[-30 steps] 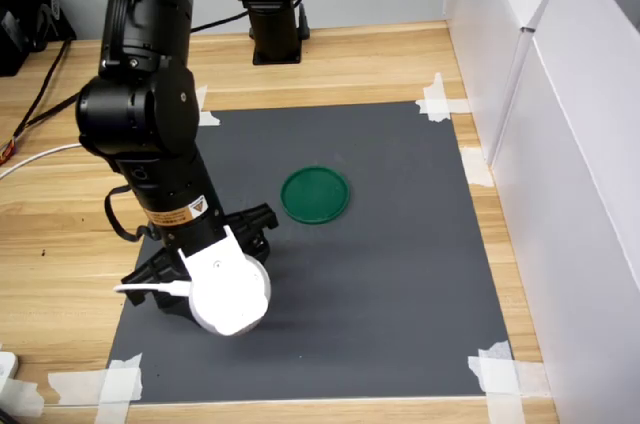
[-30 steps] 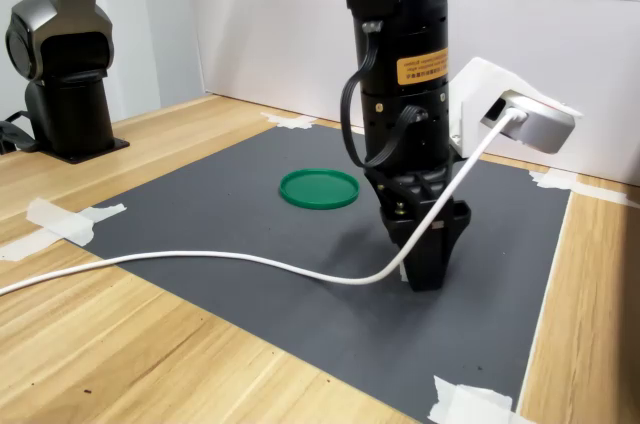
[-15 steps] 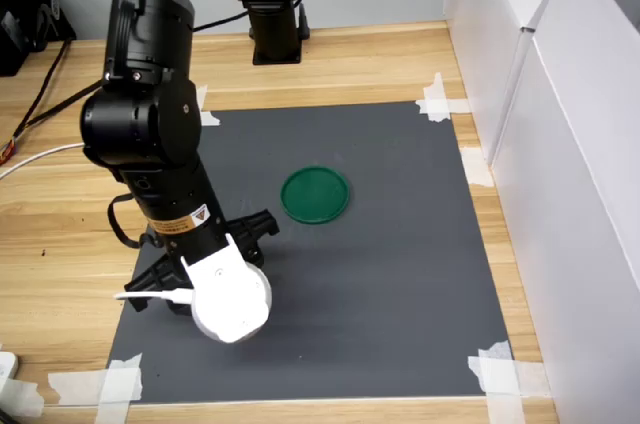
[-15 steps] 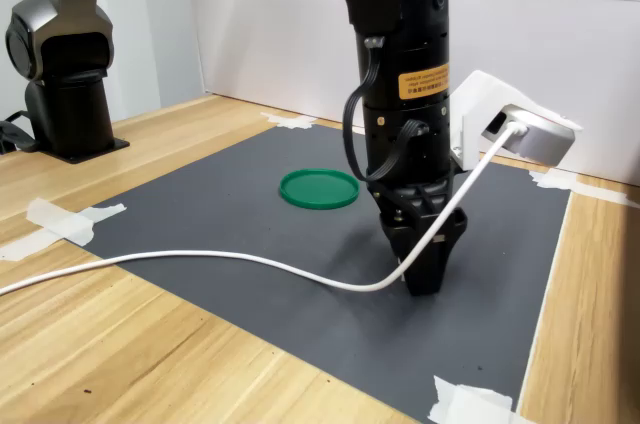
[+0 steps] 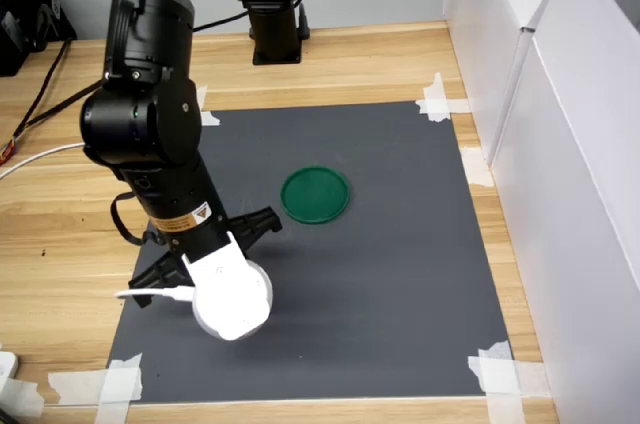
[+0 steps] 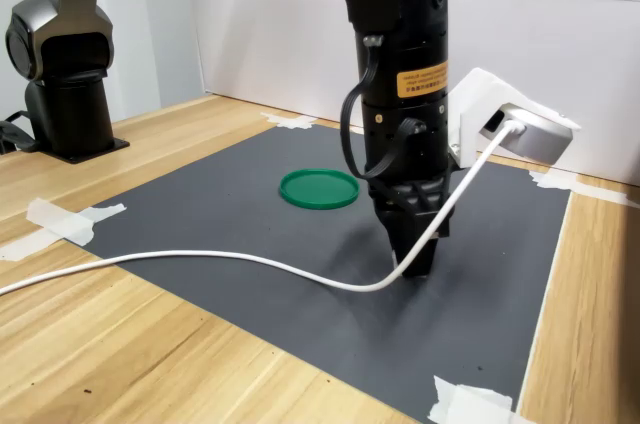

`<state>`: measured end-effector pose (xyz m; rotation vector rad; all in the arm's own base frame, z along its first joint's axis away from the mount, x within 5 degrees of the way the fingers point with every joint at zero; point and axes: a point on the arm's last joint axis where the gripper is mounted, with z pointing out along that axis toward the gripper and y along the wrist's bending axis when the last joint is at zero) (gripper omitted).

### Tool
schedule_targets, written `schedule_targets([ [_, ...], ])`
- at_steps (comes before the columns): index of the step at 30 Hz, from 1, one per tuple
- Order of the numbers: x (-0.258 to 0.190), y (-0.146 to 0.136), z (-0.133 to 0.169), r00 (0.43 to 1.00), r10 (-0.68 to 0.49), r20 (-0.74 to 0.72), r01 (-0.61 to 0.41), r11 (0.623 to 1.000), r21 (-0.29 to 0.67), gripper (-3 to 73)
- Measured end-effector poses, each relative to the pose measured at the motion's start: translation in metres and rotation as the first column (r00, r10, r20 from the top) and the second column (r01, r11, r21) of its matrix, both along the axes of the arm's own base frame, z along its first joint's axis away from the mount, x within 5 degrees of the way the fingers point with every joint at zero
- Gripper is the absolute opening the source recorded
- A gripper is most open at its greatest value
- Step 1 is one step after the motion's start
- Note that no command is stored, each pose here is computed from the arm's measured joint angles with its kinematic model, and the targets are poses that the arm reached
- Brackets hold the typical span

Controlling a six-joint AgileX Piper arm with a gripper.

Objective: Grasp a white terminal and put it in the green lid.

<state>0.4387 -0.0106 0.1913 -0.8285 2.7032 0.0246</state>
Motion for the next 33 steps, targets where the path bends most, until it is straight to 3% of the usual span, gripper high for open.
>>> schedule_targets([
  [4,-0.008,0.009,0.035,0.997,0.028,0.071,-0.027,1.0,-0.009,8.6],
  [10,-0.033,0.05,0.094,0.975,0.15,0.166,-0.146,0.989,-0.036,8.6],
  [17,-0.069,0.078,0.132,0.95,0.242,0.198,-0.239,0.97,-0.038,8.6],
  [21,-0.094,0.081,0.126,0.946,0.276,0.169,-0.273,0.961,-0.042,8.6],
  [33,-0.137,0.071,0.062,0.936,0.343,0.08,-0.337,0.938,-0.081,8.6],
])
